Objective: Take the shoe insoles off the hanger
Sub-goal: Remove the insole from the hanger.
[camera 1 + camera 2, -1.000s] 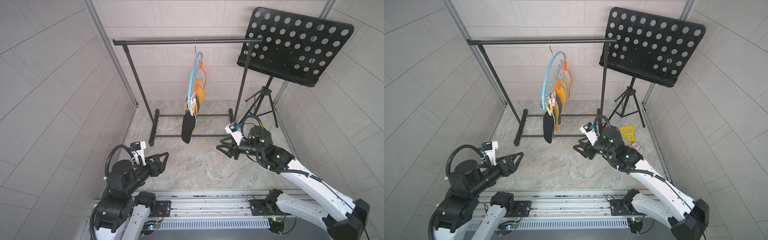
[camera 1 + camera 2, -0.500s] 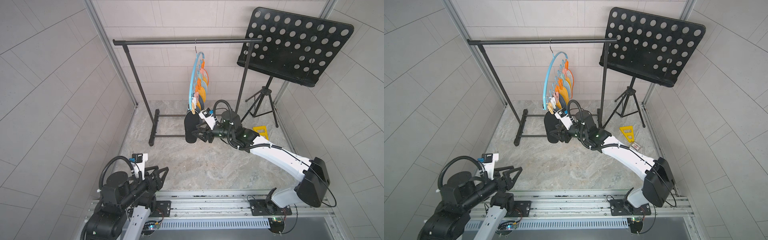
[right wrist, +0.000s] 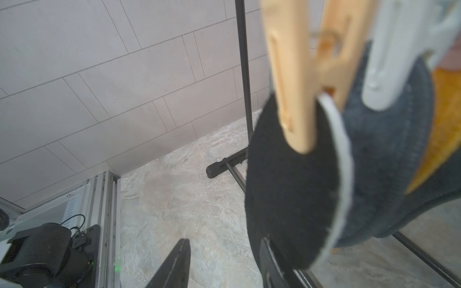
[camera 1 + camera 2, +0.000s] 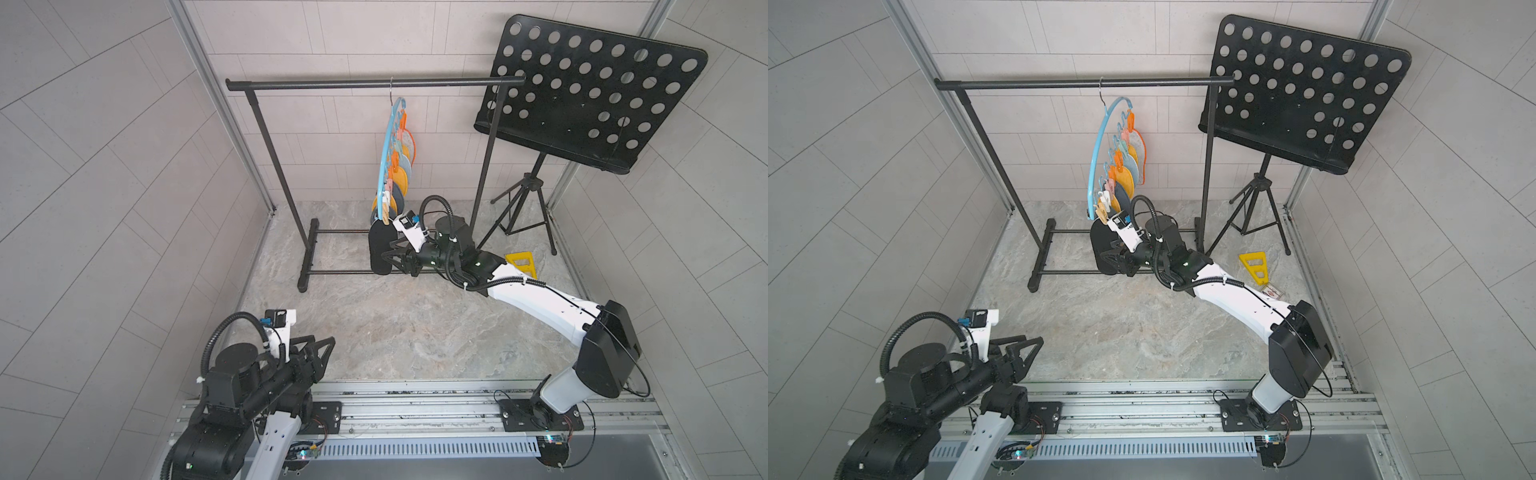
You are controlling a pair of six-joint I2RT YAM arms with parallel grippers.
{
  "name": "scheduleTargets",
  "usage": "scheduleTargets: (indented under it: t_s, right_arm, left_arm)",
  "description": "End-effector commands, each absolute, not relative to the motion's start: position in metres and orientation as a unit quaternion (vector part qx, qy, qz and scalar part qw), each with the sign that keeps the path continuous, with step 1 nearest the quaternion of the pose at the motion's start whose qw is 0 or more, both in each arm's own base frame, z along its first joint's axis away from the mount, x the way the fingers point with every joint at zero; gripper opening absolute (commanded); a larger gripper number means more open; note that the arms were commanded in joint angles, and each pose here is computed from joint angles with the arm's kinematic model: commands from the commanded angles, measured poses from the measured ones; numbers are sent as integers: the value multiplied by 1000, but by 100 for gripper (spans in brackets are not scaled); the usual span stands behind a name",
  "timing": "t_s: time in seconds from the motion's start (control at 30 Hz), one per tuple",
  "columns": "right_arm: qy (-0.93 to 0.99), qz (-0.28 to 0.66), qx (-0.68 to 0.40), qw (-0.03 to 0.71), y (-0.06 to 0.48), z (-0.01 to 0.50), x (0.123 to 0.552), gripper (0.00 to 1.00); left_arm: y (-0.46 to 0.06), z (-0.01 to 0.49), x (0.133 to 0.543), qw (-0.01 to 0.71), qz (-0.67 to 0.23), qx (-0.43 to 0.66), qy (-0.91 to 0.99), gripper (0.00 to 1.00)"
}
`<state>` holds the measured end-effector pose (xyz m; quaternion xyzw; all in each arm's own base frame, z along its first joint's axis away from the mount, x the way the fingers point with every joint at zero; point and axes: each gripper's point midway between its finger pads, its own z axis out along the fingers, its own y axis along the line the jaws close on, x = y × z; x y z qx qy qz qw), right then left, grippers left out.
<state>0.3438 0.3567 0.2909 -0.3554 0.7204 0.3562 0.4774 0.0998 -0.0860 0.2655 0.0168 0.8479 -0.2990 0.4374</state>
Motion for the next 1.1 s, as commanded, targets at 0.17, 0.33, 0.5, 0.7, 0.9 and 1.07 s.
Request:
scheduleTargets:
  t_s: [0.17, 0.33, 0.5, 0.7, 0.9, 1.07]
  right_arm:
    - [691, 365, -370, 502, 334, 310, 334, 50]
    - [676, 399, -393, 480, 356, 312, 328, 49]
    - [660, 427, -394, 476, 379, 320, 327, 48]
    - [655, 434, -400, 471, 394, 321, 322, 47]
    - [667, 436, -392, 460, 397, 311, 324, 22]
    - [674, 439, -377, 459, 398, 306, 329, 8]
  left_arm:
    - [-84, 255, 94, 431, -290, 23, 854, 66]
    - [-83, 243, 93, 409, -281, 19, 868, 64]
    - [-83, 244, 94, 409, -282, 22, 868, 64]
    - [-85, 243, 94, 407, -285, 23, 868, 64]
    - [-85, 242, 95, 405, -287, 22, 868, 64]
    - [-86, 245, 97, 410, -289, 22, 865, 64]
